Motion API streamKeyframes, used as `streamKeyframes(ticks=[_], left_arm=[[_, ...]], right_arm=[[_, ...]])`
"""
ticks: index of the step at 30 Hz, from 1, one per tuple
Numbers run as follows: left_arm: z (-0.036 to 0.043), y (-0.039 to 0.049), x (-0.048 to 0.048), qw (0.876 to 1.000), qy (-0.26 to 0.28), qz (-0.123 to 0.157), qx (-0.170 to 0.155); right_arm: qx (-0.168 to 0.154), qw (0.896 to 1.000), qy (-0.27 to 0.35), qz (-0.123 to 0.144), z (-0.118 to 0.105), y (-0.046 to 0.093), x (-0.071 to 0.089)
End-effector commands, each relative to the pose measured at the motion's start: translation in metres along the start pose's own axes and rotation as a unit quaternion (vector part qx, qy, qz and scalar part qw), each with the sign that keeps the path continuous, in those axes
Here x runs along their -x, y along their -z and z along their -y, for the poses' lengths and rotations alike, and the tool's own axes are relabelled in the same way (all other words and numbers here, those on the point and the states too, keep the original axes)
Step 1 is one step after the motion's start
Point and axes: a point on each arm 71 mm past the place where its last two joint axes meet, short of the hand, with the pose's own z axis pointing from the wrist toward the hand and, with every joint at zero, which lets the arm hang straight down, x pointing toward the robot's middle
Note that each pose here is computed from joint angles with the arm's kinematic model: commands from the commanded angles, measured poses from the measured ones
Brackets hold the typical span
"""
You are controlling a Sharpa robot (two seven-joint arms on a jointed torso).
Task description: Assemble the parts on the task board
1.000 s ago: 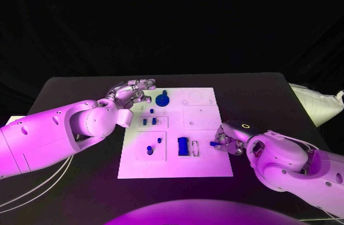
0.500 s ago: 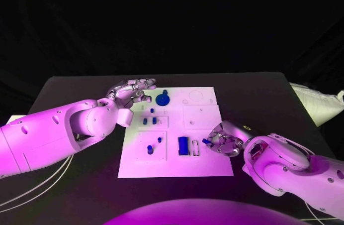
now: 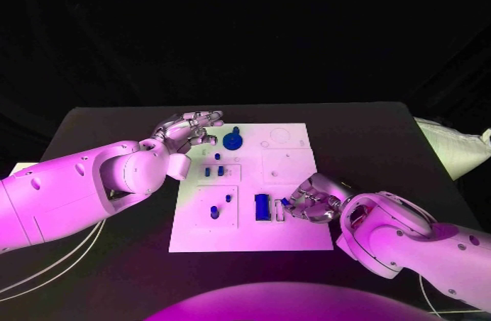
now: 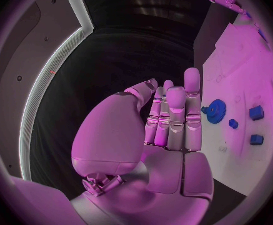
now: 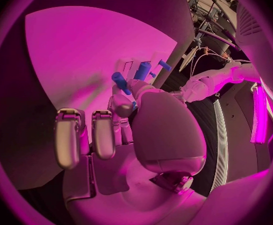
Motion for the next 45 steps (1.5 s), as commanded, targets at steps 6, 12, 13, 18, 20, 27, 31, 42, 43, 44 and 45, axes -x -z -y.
streamKeyframes(ticks=[6,12,13,18,20,27,31,42,43,44,45], left_arm=[[0.0,-0.0003,-0.0042,1.0,-0.001,-0.013,-0.001],[-0.0001,-0.0003,-0.0042,1.0,-0.003,-0.012,0.0],[-0.0002,-0.0004,-0.0041,1.0,-0.003,-0.012,0.0],[-0.0004,-0.0006,-0.0048,1.0,-0.005,-0.012,0.001],[-0.0005,-0.0007,-0.005,1.0,-0.005,-0.013,0.001],[-0.0007,-0.0006,-0.0049,1.0,-0.006,-0.013,0.002],[-0.0008,-0.0007,-0.0053,1.0,-0.006,-0.014,0.003],[-0.0011,-0.001,-0.0054,1.0,-0.005,-0.015,0.005],[-0.0012,-0.001,-0.0054,1.0,-0.005,-0.015,0.005],[-0.0012,-0.0011,-0.0054,1.0,-0.005,-0.015,0.005],[-0.0012,-0.0011,-0.0054,1.0,-0.005,-0.016,0.006]], right_arm=[[-0.01,0.999,0.016,-0.03,0.001,-0.004,-0.006],[-0.008,0.999,0.031,-0.035,0.0,-0.006,-0.007],[-0.007,0.999,0.032,-0.035,-0.001,-0.006,-0.007],[-0.003,0.999,0.033,-0.038,-0.004,-0.008,-0.01],[-0.001,0.999,0.032,-0.038,-0.005,-0.009,-0.011],[0.003,0.999,0.03,-0.038,-0.009,-0.01,-0.012],[0.004,0.999,0.03,-0.038,-0.009,-0.011,-0.013],[0.003,0.999,0.026,-0.036,-0.009,-0.012,-0.013],[0.003,0.999,0.026,-0.036,-0.009,-0.012,-0.013],[0.003,0.999,0.025,-0.036,-0.009,-0.012,-0.013],[0.003,0.999,0.025,-0.036,-0.009,-0.012,-0.013]])
